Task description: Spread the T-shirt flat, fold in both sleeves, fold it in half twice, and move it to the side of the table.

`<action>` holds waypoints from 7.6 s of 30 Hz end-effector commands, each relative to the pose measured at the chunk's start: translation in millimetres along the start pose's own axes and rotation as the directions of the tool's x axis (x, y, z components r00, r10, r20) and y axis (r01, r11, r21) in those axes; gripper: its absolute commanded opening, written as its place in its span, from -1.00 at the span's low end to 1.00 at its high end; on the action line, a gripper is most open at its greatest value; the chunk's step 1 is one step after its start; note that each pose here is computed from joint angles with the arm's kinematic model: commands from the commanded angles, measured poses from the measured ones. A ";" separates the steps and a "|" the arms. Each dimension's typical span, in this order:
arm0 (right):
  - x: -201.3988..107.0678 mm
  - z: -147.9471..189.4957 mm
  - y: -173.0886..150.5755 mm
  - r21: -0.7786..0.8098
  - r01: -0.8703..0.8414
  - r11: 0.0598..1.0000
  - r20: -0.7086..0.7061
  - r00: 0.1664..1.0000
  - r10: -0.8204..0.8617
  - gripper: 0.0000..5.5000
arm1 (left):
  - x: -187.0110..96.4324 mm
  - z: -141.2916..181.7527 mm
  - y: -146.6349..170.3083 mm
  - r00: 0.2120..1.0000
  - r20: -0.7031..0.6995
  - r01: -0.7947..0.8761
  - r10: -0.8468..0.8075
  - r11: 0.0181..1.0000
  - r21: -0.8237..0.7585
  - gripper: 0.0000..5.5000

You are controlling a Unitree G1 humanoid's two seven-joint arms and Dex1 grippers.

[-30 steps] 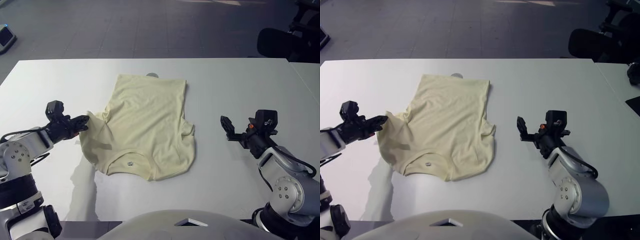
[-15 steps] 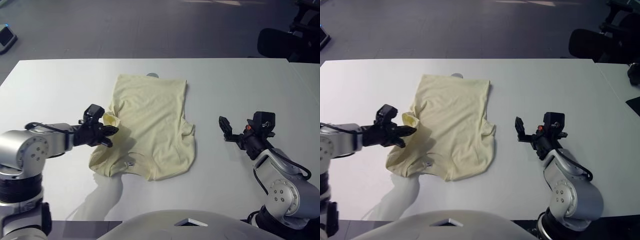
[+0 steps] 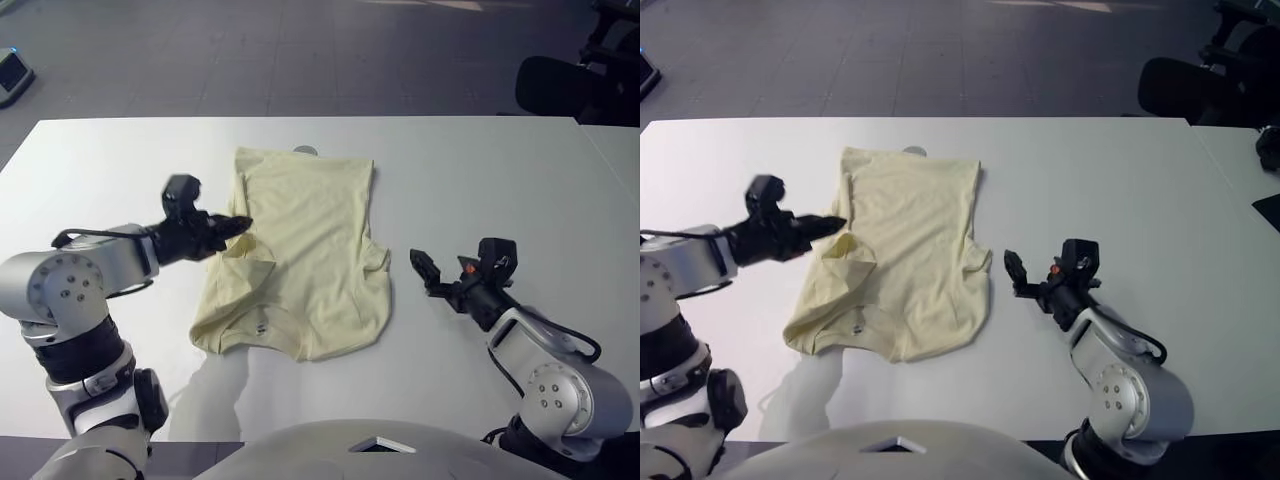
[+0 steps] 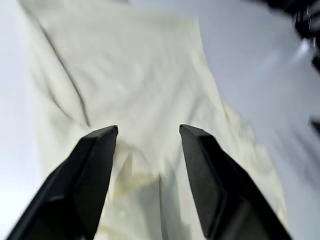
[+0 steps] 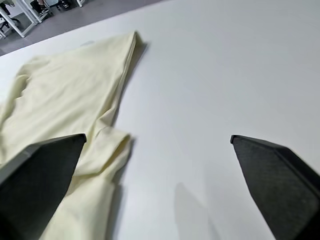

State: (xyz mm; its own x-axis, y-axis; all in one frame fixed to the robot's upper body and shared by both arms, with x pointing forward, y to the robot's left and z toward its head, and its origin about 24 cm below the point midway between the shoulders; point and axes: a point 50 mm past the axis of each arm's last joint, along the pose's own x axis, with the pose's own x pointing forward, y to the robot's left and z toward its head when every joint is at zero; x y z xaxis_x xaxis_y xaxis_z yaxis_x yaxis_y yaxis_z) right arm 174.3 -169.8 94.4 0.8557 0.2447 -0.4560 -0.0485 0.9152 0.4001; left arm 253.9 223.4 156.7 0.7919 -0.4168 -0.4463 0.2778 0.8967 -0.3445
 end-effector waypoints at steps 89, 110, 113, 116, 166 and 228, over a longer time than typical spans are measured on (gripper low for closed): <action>48.8 -23.6 93.2 0.024 -0.507 0.861 -0.333 0.809 0.485 -0.83 | 6.4 -19.3 25.9 0.934 0.224 -0.317 0.279 0.936 0.155 0.96; -23.7 16.9 -47.4 -0.835 -0.545 0.074 -0.539 0.838 0.083 0.47 | -42.0 -92.0 44.1 0.957 -0.274 0.289 -0.090 0.322 0.902 0.96; -26.8 7.0 -51.7 -0.813 -0.579 -0.051 -0.581 0.809 0.088 0.63 | -49.4 -103.2 41.7 0.917 -0.375 0.398 -0.137 0.232 0.888 0.96; -24.8 -4.3 -44.4 -0.820 -0.564 -0.097 -0.572 0.805 0.158 0.80 | -55.7 -121.4 37.9 0.875 -0.457 0.476 -0.162 0.109 0.873 0.96; -9.6 -17.7 4.6 -0.759 -0.613 -0.220 -0.647 0.668 0.369 -0.99 | -38.8 -129.5 -24.3 0.704 -0.564 0.643 -0.432 0.049 0.765 -1.00; 156.1 104.4 -13.5 -0.480 -0.677 0.558 -0.474 0.736 0.483 -0.99 | 95.0 3.7 22.0 0.803 -0.230 0.591 -0.550 0.690 0.417 -1.00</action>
State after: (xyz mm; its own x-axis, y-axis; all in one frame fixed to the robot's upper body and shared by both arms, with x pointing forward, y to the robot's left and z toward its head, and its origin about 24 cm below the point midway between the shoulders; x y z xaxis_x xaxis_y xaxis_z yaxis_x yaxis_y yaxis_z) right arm 356.4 -178.5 97.2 0.3372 0.7896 -0.5127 -0.8576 0.4823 0.1788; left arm 331.3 203.5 107.8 0.3264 -0.8776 -0.3512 0.8940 0.4073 -0.1870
